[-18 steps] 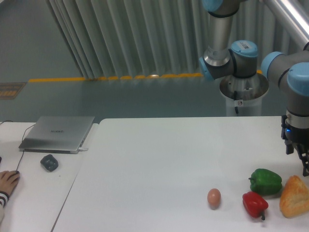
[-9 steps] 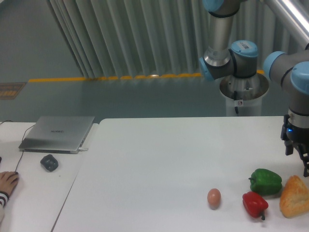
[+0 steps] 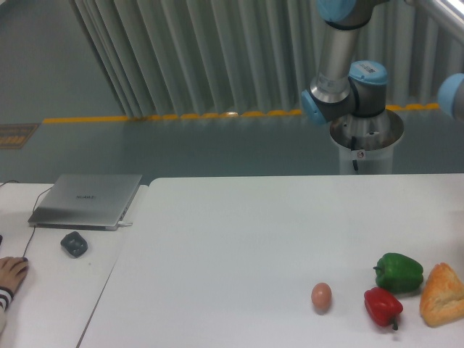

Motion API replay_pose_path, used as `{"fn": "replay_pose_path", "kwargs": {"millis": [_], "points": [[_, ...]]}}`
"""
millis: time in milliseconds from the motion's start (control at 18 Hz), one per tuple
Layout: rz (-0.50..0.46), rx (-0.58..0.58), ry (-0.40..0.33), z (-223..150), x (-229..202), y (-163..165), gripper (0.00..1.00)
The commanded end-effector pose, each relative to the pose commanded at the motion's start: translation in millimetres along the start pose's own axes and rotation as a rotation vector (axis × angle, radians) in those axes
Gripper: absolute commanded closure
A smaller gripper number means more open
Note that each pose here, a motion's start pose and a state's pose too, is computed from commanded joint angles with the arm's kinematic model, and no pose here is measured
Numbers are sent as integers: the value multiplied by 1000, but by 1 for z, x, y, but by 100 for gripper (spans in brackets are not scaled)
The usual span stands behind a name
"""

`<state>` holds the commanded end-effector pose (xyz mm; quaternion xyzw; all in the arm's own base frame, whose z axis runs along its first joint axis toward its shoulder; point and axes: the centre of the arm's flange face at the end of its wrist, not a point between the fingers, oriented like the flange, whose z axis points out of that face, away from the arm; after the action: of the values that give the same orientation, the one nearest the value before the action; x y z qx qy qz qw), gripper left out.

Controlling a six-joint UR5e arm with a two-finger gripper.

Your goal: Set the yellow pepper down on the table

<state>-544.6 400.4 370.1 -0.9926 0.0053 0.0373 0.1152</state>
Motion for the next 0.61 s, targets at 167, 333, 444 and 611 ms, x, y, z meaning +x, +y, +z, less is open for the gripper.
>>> {"fn": "replay_pose_path", "kwargs": {"millis": [167,333,444,611], "points": [[-90,3,13,9,-5,4,0],[-240,76,42,12,-16,13,0],[-229,74,28,9,-23,19,0],[-220,60,14,7,-28,22,0]]}}
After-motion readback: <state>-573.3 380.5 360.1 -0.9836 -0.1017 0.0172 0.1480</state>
